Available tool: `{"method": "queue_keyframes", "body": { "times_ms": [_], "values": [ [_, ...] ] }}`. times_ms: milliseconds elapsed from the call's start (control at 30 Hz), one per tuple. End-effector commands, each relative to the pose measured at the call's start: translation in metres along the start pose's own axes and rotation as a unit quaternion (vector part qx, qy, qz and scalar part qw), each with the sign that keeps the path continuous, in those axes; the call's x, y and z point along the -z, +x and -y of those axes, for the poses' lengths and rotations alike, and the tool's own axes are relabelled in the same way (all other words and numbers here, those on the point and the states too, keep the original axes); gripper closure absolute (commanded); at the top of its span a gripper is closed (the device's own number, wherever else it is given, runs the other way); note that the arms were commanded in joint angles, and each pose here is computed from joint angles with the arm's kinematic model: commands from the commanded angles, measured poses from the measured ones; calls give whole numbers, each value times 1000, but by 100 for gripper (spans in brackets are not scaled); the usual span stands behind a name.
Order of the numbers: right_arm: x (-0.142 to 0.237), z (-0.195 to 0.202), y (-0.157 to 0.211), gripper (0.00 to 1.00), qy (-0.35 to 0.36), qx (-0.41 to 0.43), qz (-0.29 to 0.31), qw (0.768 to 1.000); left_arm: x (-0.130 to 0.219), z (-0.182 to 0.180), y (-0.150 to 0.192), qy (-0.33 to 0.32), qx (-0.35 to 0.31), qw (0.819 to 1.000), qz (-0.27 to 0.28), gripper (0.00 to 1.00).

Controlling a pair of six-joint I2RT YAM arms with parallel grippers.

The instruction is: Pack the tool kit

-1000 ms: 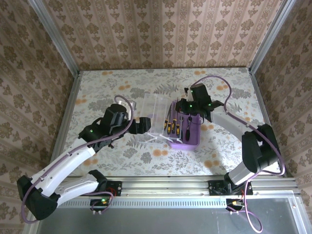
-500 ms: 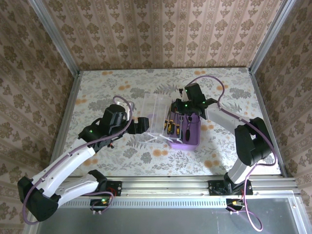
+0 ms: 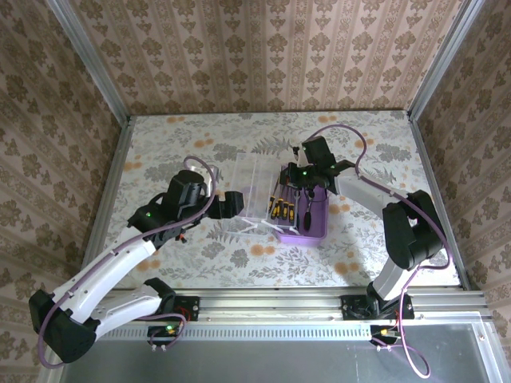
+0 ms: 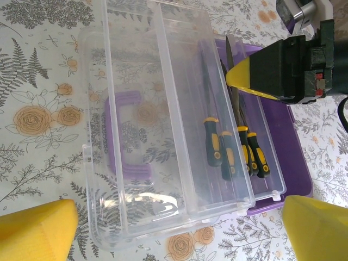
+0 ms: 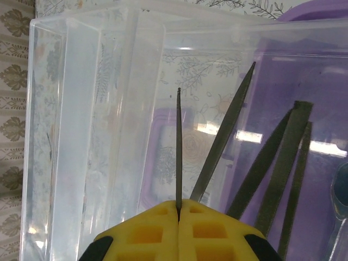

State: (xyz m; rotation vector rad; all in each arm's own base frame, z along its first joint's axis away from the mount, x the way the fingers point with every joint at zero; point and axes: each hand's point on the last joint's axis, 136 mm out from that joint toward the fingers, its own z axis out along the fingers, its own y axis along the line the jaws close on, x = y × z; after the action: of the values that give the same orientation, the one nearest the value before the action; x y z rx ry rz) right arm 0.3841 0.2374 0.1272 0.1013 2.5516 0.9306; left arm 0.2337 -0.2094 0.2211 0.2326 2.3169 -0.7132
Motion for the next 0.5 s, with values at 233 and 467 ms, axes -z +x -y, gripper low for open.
{"method": "queue_keyframes", "body": {
  "times_ms": [233, 467],
  "values": [
    [12, 24, 7, 94, 45, -4, 4, 999, 0, -4, 5, -1, 10, 1000, -7, 3],
    [2, 16, 0, 87, 34, -1, -5, 999, 2, -2, 3, -1, 10, 1000, -6, 3]
  ]
}}
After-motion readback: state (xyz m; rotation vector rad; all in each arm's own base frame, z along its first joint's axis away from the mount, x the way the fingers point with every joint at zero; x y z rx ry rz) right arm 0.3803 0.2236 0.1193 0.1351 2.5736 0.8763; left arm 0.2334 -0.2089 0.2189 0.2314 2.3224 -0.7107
